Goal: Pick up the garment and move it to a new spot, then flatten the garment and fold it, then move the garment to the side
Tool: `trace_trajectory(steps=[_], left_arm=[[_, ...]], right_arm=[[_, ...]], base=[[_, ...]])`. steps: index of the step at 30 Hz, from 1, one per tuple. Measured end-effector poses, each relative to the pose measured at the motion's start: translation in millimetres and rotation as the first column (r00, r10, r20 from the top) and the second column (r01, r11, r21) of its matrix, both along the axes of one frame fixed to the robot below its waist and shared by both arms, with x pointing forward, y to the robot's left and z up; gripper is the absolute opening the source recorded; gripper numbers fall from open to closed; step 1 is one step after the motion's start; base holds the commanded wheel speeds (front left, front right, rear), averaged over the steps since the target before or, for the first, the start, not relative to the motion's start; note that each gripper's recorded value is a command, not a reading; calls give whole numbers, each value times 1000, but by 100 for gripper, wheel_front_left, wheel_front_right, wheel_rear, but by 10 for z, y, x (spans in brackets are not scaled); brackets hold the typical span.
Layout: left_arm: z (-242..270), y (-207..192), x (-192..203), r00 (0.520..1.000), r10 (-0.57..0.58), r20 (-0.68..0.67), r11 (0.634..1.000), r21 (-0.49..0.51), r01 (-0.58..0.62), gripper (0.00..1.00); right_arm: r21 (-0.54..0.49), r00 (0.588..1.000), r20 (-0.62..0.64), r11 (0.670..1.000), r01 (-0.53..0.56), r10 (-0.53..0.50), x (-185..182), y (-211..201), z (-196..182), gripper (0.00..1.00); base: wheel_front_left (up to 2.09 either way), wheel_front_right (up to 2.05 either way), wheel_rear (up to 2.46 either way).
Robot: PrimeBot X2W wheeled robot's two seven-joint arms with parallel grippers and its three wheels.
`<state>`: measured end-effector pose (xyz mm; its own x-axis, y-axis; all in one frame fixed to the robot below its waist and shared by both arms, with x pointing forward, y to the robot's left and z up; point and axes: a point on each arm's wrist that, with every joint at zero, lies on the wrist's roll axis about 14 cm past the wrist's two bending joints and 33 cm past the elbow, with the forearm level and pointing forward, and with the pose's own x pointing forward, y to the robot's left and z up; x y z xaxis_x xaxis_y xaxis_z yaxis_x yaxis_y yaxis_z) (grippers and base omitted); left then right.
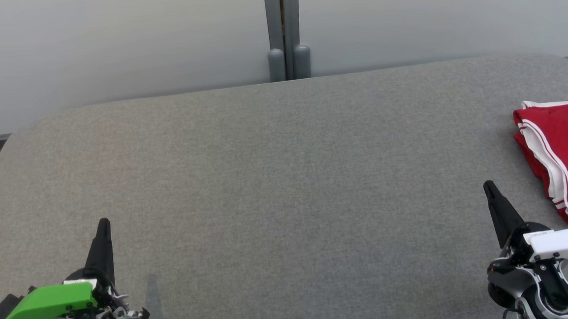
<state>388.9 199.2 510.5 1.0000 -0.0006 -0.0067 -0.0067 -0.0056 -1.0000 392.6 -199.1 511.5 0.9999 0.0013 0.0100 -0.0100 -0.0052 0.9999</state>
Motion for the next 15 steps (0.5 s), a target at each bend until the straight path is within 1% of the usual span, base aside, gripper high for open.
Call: trace_trajectory(steps=[15], left_arm=[[0, 0, 0, 1000, 0, 0, 1000, 0, 0, 0]], right_arm=[[0, 1000, 0, 1000, 0, 0, 0, 0, 0, 0]], base=[[0, 0, 0]])
